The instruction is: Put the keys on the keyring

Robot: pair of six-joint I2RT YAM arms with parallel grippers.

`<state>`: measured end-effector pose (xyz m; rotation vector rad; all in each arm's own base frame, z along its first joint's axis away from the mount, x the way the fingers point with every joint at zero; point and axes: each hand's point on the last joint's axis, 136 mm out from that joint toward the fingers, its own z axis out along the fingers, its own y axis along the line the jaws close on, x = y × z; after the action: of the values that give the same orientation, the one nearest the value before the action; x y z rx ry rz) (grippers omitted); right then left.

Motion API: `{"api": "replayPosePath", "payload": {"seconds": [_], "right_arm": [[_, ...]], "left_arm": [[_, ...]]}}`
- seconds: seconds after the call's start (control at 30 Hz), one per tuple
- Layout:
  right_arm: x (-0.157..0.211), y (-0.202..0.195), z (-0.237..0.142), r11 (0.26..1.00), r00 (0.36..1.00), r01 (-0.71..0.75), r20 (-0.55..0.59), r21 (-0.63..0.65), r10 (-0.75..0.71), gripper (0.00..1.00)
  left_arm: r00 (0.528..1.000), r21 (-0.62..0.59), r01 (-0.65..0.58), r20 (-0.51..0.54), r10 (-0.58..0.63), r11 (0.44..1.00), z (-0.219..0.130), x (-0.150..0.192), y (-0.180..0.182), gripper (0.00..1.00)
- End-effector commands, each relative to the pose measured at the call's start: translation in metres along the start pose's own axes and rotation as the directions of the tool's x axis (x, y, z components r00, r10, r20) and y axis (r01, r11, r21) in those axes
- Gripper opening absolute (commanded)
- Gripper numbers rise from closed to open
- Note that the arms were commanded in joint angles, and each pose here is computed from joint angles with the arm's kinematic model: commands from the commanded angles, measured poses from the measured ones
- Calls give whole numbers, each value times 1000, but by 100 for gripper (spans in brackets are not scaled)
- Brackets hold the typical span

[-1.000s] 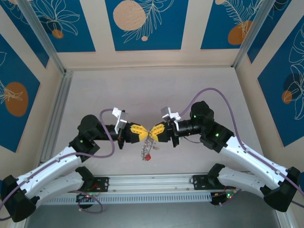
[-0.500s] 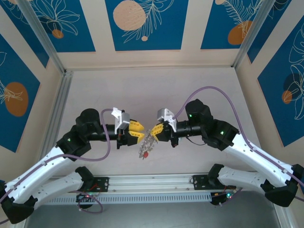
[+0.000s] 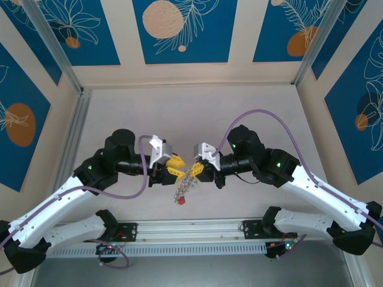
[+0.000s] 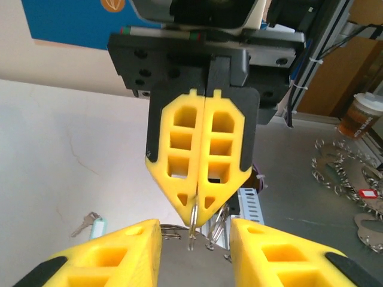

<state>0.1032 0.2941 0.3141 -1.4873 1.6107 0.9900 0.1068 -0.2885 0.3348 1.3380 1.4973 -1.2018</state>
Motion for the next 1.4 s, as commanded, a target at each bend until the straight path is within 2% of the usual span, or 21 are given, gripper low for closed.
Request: {"api": "replayPosePath", "payload": {"seconds": [0.0, 0.3, 0.4, 0.53, 0.63, 0.77, 0.87, 1.1, 1.37], "right_arm": [[-20, 17, -12, 995, 996, 74, 56, -62, -70, 0], [-26, 21, -11, 992, 994, 93, 68, -84, -87, 0], [-26, 19, -9, 992, 994, 94, 63, -82, -89, 0], [-26, 12, -8, 995, 995, 88, 57, -46, -85, 0], [-28, 11, -9, 996, 993, 84, 88, -28, -82, 2], [-24, 8, -16, 999, 988, 52, 145, 7, -52, 22], [-18, 6, -22, 1000, 981, 8, 192, 20, -12, 28], [-9, 5, -29, 998, 968, -53, 246, 19, 47, 30], [-21, 19, -39, 998, 942, -16, 335, -53, 33, 30]], "left_arm": [[999, 66, -45, 0, 45, 997, -2, -10, -16, 34], [999, 78, -44, -26, 46, 996, 4, -7, -15, 23], [999, 81, -45, -27, 47, 996, 5, -6, -16, 16], [998, 89, -54, -12, 55, 995, 6, -8, -19, 0], [998, 72, -62, 19, 61, 995, 5, -9, -18, 0], [991, 70, -71, 116, 63, 995, 0, -19, -22, 0], [982, 83, -73, 179, 57, 994, -2, -25, -26, 0], [958, 143, -82, 284, 39, 986, -7, -35, -36, 0], [924, 221, -105, 382, 13, 970, -10, -46, -46, 0]]}}
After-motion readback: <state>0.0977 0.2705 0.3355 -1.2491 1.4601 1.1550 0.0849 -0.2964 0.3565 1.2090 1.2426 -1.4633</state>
